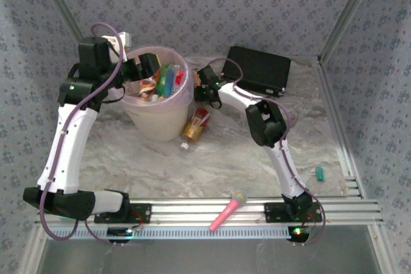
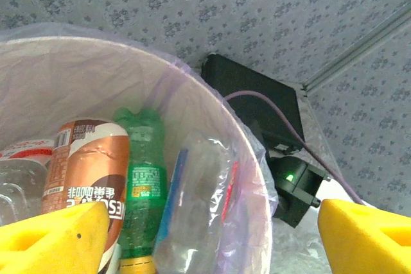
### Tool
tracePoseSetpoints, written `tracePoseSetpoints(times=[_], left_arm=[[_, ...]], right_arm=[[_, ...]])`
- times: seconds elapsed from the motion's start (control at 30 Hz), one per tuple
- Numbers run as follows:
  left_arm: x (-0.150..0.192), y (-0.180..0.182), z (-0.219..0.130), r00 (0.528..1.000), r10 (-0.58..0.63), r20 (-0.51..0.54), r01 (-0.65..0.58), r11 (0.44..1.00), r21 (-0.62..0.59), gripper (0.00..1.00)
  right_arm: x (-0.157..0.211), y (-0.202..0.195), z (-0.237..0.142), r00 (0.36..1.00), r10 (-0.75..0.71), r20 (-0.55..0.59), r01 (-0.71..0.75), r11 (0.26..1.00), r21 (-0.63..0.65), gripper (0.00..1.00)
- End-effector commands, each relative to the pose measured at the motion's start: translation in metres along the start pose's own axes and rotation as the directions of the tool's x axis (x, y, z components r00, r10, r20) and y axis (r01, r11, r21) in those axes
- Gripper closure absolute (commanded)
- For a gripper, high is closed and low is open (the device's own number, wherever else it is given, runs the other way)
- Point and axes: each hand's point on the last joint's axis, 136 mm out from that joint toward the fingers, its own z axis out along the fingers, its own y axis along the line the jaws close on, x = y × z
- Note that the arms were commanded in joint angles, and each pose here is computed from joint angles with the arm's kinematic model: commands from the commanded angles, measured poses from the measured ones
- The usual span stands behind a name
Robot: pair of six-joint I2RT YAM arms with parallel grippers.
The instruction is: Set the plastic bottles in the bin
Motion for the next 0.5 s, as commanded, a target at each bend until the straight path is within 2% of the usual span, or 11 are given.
tracePoseSetpoints(times=[0.0,0.23,0.47], left_arm=[[-0.011,-0.016,-0.009,0.998,-0.024,0.064,0.018,0.996,0.088,0.15],[-0.012,-0.030,0.002,0.988,-0.143,0.059,0.128,0.970,0.207,0.13],[-0.014,-0.052,-0.002,0.972,-0.223,0.080,0.190,0.936,0.298,0.04]], right_arm=[[-0.004,-0.008,-0.012,1.000,-0.003,0.018,0.003,1.000,0.021,0.58],[-0.019,-0.014,-0.048,0.997,-0.025,0.079,0.024,1.000,0.016,0.64],[-0.033,-0.019,-0.120,0.988,-0.007,0.153,0.019,0.997,-0.076,0.70]])
